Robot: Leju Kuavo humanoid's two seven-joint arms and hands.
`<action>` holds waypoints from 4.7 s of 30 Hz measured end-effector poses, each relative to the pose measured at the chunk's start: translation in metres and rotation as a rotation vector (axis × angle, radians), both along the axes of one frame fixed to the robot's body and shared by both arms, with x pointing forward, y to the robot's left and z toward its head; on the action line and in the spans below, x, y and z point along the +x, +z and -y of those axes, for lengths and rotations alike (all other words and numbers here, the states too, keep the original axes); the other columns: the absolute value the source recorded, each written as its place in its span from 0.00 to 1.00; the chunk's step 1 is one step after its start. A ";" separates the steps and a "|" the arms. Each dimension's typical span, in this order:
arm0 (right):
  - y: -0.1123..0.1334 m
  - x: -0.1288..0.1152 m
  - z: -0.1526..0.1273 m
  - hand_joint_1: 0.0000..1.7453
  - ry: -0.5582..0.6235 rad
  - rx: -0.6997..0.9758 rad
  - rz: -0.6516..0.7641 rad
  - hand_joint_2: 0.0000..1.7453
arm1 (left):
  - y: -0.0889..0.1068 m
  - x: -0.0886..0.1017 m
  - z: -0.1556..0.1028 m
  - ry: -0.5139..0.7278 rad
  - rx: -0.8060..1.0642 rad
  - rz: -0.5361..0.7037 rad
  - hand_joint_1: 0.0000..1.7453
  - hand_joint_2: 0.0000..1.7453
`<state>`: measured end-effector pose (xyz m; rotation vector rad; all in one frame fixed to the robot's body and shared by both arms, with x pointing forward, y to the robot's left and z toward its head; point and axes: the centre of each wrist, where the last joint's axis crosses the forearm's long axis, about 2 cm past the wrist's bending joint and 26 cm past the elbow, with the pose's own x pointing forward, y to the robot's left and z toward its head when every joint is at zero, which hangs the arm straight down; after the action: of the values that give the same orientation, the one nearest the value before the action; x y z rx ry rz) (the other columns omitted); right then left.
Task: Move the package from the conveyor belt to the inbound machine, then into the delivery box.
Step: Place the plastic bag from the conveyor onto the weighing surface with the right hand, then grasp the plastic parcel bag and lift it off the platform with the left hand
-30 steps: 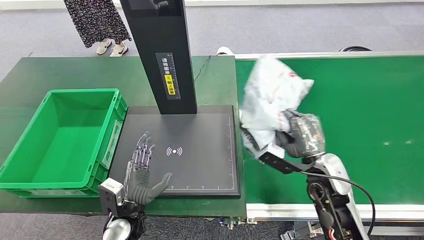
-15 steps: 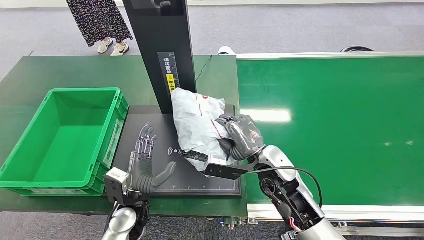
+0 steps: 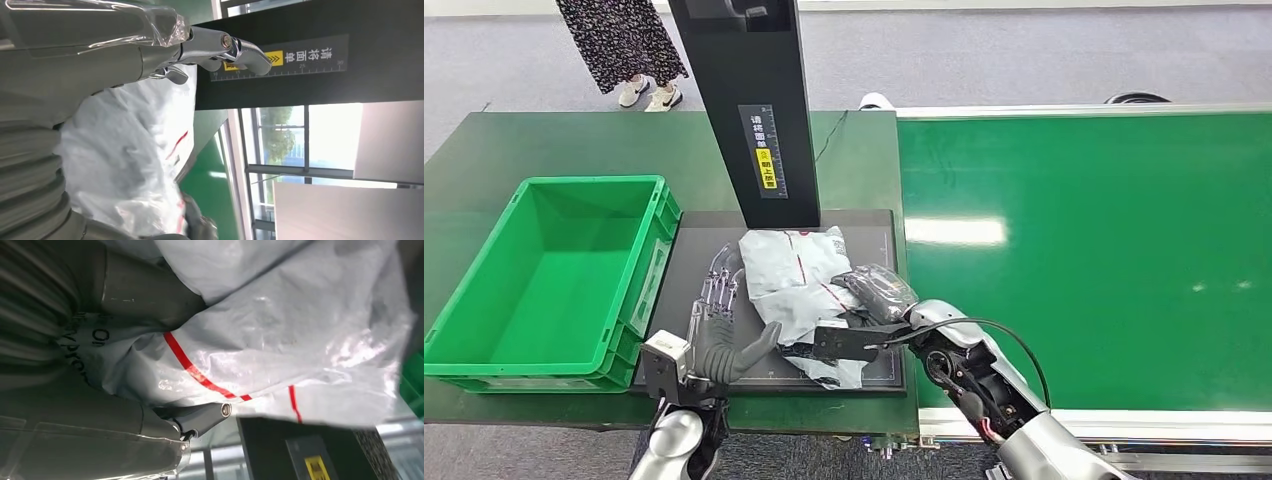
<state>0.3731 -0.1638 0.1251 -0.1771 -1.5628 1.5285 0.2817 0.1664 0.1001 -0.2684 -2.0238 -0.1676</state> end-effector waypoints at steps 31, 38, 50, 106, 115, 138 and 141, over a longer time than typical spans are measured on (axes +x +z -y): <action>-0.008 -0.005 0.006 0.00 0.148 0.220 -0.033 1.00 | -0.001 0.001 -0.001 0.014 0.009 -0.021 0.00 1.00; 0.002 -0.009 0.014 0.00 0.066 0.345 0.104 1.00 | -0.001 0.001 -0.002 0.012 0.008 -0.017 0.00 1.00; 0.000 -0.024 0.032 0.00 -0.118 0.504 0.260 0.00 | 0.000 0.000 0.003 -0.014 0.008 -0.015 0.00 1.00; -0.024 -0.097 0.077 0.00 -0.569 1.099 0.140 1.00 | 0.007 0.049 0.029 0.160 1.320 -0.154 1.00 1.00; -0.024 -0.098 0.079 0.00 -0.576 1.103 0.140 1.00 | 0.009 0.052 0.028 0.163 1.324 -0.144 1.00 1.00; -0.025 -0.105 0.083 0.00 -0.592 1.109 0.151 1.00 | 0.010 0.037 0.013 0.281 1.118 0.062 1.00 1.00; -0.025 -0.106 0.084 0.00 -0.595 1.109 0.152 1.00 | 0.010 0.036 0.012 0.284 1.116 0.063 1.00 1.00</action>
<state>0.2669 -0.2476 0.1000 -0.0986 -2.0137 0.0936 0.3175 0.1545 0.1104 0.7220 -1.7115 -1.0677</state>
